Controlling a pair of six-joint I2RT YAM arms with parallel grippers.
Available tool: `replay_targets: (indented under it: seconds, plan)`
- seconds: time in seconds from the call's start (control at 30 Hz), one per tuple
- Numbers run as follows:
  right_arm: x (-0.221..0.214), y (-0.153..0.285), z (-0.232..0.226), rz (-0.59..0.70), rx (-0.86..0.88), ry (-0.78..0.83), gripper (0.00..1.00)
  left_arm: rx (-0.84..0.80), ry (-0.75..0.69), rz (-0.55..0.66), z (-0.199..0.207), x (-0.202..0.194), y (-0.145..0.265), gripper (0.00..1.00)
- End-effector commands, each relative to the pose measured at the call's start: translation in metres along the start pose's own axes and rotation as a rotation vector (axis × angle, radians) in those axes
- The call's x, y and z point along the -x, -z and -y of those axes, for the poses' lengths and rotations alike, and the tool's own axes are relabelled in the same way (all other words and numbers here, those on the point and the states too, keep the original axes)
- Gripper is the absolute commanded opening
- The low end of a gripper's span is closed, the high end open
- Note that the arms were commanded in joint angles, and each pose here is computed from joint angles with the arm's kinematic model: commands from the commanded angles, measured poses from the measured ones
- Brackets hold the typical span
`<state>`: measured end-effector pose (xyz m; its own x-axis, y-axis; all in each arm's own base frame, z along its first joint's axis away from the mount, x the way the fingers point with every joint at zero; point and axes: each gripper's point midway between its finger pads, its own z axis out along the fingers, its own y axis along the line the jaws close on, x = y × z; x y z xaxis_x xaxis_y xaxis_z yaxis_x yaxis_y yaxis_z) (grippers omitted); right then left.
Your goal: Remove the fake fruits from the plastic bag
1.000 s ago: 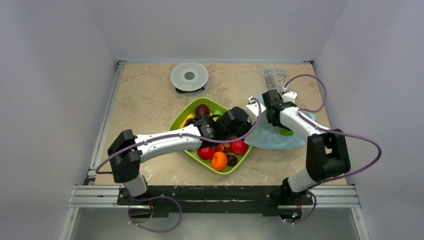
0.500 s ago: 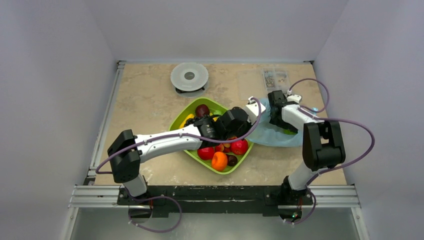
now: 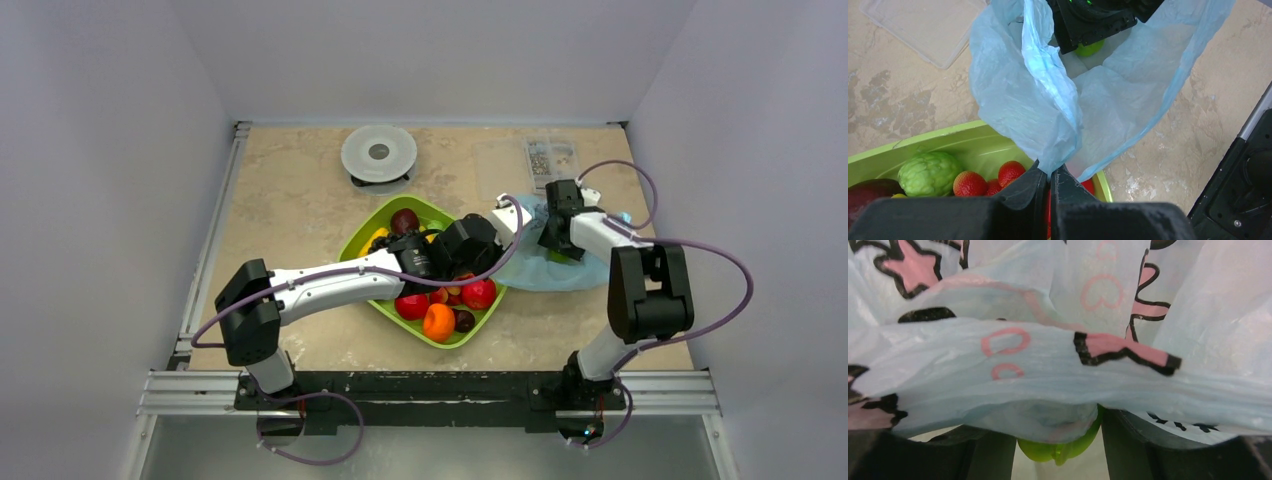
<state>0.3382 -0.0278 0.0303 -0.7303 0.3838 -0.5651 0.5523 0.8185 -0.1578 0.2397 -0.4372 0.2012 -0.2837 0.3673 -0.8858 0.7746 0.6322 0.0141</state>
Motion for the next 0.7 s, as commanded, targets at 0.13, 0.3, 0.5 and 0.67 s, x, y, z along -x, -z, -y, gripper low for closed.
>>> replay_targets:
  seconds: [0.13,0.3,0.5,0.67]
  plan:
    - [0.000,0.059,-0.033,0.036,0.376,-0.044,0.18,0.006,-0.016,0.050,0.001,0.013,0.001,0.00]
    - [0.004,0.080,-0.027,0.094,0.427,-0.109,0.05,0.019,-0.023,0.047,-0.001,0.010,-0.003,0.00]
    - [0.006,0.099,-0.034,0.110,0.524,-0.167,0.00,0.040,-0.044,0.042,-0.005,0.007,-0.004,0.00]
    - [0.024,0.131,-0.031,0.159,0.581,-0.191,0.00,0.047,-0.049,0.046,-0.008,0.016,-0.001,0.00]
